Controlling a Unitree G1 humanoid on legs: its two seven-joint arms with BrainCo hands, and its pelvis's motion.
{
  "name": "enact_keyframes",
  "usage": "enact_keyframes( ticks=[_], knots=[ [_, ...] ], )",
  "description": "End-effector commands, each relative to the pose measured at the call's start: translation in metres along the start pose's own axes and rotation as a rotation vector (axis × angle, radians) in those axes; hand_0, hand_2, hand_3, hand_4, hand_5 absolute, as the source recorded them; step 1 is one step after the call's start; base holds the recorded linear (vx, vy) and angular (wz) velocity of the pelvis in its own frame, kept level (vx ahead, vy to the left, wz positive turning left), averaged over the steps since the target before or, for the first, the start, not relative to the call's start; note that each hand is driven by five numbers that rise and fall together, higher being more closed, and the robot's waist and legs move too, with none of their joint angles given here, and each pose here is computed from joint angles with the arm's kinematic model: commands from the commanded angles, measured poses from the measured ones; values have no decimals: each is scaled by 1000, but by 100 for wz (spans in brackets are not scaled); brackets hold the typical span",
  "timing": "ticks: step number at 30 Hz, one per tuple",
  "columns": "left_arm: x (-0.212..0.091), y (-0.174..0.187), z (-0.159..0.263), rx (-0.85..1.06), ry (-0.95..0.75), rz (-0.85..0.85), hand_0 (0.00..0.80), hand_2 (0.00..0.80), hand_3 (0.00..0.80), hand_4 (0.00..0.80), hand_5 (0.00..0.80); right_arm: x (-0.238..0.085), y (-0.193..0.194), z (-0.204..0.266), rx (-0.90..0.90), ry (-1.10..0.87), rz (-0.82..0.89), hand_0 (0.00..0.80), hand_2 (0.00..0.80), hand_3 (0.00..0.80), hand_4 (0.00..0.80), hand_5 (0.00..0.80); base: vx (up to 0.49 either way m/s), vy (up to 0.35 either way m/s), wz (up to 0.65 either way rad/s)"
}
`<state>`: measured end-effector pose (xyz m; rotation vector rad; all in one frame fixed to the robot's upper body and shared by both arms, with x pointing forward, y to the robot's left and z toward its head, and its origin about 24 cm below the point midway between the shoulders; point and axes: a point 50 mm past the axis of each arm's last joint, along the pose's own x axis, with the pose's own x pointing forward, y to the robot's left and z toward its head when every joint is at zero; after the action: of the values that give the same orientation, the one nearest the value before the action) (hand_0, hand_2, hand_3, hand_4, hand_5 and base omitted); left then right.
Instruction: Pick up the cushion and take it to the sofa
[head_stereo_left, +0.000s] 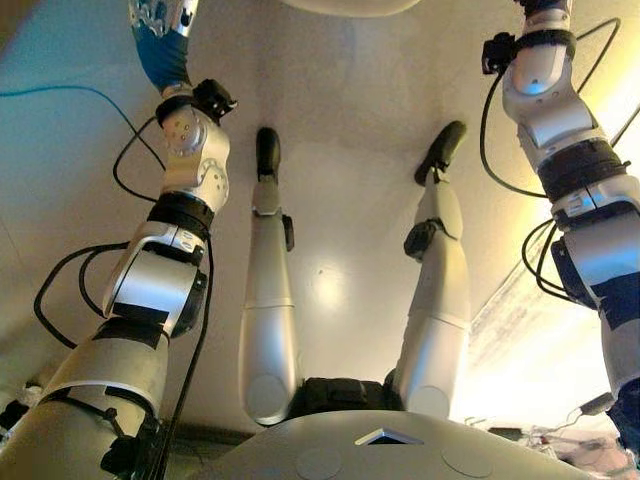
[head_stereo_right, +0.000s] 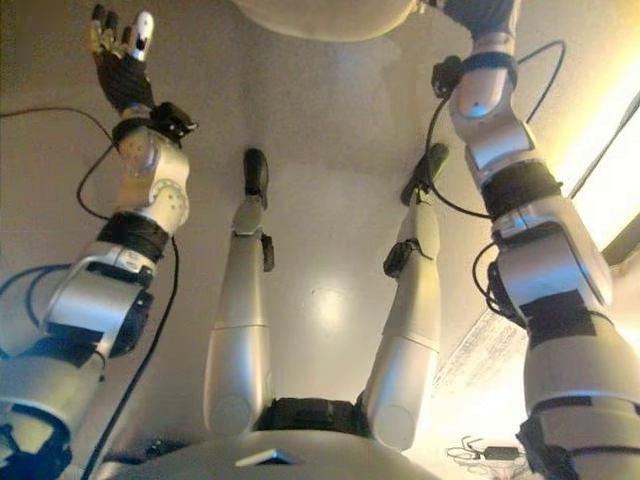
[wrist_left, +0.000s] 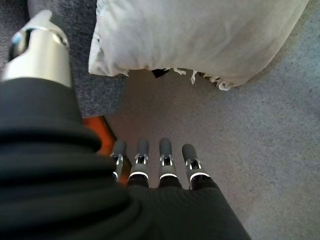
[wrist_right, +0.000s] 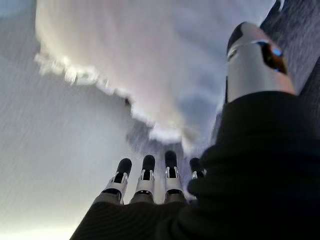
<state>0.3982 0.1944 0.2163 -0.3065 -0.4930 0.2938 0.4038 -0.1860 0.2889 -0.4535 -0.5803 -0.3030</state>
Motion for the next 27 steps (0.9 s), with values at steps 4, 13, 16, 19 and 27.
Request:
enact_keyframes(
  ticks=[4, 13, 16, 19, 27],
  knots=[
    [16, -28, 40, -18, -139, -155, 0, 0, 0, 0, 0, 16, 2, 47, 78, -161, 83, 0, 0, 0, 0, 0, 27, 97, 6],
    [24, -82, 82, -109, -257, -406, 0, 0, 0, 0, 0, 26, 29, 102, 147, -277, 195, 0, 0, 0, 0, 0, 17, 77, -1],
    [23, -101, 90, -109, -242, -482, 0, 0, 0, 0, 0, 26, 38, 117, 177, -297, 264, 0, 0, 0, 0, 0, 7, -2, -2],
    [22, -112, 94, -120, -228, -560, 800, 800, 800, 800, 800, 24, 46, 127, 237, -302, 364, 0, 0, 0, 0, 0, 0, 0, 0],
    [12, -126, 93, -155, -241, -676, 800, 800, 800, 800, 800, 16, 56, 145, 313, -369, 537, 800, 800, 800, 800, 800, 3, 1, -2]
  ],
)
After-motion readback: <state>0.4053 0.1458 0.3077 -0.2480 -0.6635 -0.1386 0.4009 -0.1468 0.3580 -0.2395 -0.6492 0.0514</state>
